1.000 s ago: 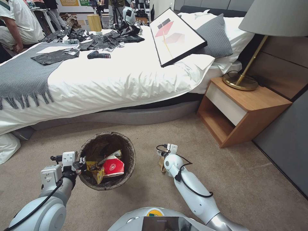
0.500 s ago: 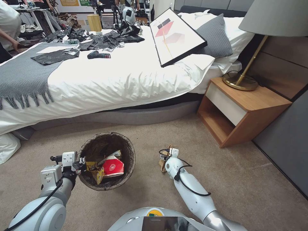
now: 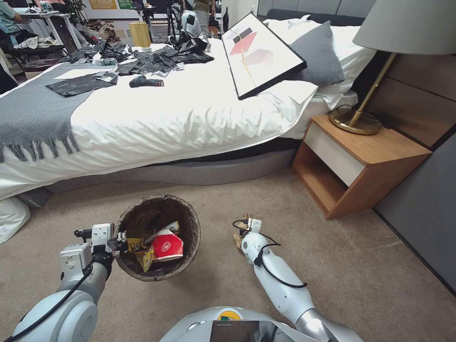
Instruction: Pick up the trash bin, then pick up the garbage from the floor and place it into the trash bin.
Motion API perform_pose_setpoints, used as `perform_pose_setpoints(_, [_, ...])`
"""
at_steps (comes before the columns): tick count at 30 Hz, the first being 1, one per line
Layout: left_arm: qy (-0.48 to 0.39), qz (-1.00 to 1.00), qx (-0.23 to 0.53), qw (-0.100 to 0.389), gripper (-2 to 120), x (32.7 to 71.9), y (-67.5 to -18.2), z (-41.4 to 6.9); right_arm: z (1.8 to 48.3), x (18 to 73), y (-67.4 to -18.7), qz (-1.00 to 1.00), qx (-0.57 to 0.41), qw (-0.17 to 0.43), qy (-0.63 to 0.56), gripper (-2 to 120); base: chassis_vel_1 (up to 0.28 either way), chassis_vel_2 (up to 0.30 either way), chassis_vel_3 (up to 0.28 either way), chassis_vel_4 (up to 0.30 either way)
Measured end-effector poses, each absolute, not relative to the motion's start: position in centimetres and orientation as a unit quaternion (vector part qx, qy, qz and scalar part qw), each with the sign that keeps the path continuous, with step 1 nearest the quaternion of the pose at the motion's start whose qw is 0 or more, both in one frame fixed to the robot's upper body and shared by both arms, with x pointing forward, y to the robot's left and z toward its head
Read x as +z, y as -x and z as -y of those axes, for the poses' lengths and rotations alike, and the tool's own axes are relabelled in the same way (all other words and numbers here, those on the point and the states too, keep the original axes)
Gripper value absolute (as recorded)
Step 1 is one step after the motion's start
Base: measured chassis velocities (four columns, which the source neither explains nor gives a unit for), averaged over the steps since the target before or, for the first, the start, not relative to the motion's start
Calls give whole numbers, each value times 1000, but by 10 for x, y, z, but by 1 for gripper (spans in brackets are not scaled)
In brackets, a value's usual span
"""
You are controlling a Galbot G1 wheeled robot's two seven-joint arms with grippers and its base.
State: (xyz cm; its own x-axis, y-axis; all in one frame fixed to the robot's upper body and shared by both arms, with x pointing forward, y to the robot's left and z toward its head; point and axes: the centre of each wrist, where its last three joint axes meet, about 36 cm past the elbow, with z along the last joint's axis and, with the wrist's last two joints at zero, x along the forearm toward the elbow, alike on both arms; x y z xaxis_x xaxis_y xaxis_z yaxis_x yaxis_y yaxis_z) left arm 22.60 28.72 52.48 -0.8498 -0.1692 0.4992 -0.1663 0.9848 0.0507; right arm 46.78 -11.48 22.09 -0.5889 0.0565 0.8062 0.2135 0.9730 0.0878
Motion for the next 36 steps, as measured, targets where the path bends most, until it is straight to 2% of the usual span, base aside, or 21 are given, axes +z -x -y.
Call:
perform_pose_setpoints(7, [-88,962,-1,259,4,525,-226,-287,114,223,-467,890,-83,442,74,18,0,0,0,0])
perform_pose_setpoints(15, [-88,962,1,259,4,524,-226,-286,117,228,-464,899,-63,426,73,0,0,0,0,0])
perform_pose_setpoints(20, [-88,962,2,259,4,524,-226,-286,122,237,-460,913,-42,399,71,0,0,0,0,0])
perform_pose_setpoints(23, [-89,962,2,259,4,524,-226,-285,128,262,-453,933,-30,354,55,0,0,0,0,0])
perform_pose_setpoints(27, [-89,962,1,259,4,524,-226,-286,135,279,-447,942,-28,331,44,0,0,0,0,0])
perform_pose_setpoints(30, [-87,962,-2,258,4,525,-227,-287,154,339,-433,965,-36,261,10,0,0,0,0,0])
perform_pose_setpoints(36, [-85,963,-4,257,4,526,-227,-287,173,405,-414,979,-39,198,-27,0,0,0,0,0])
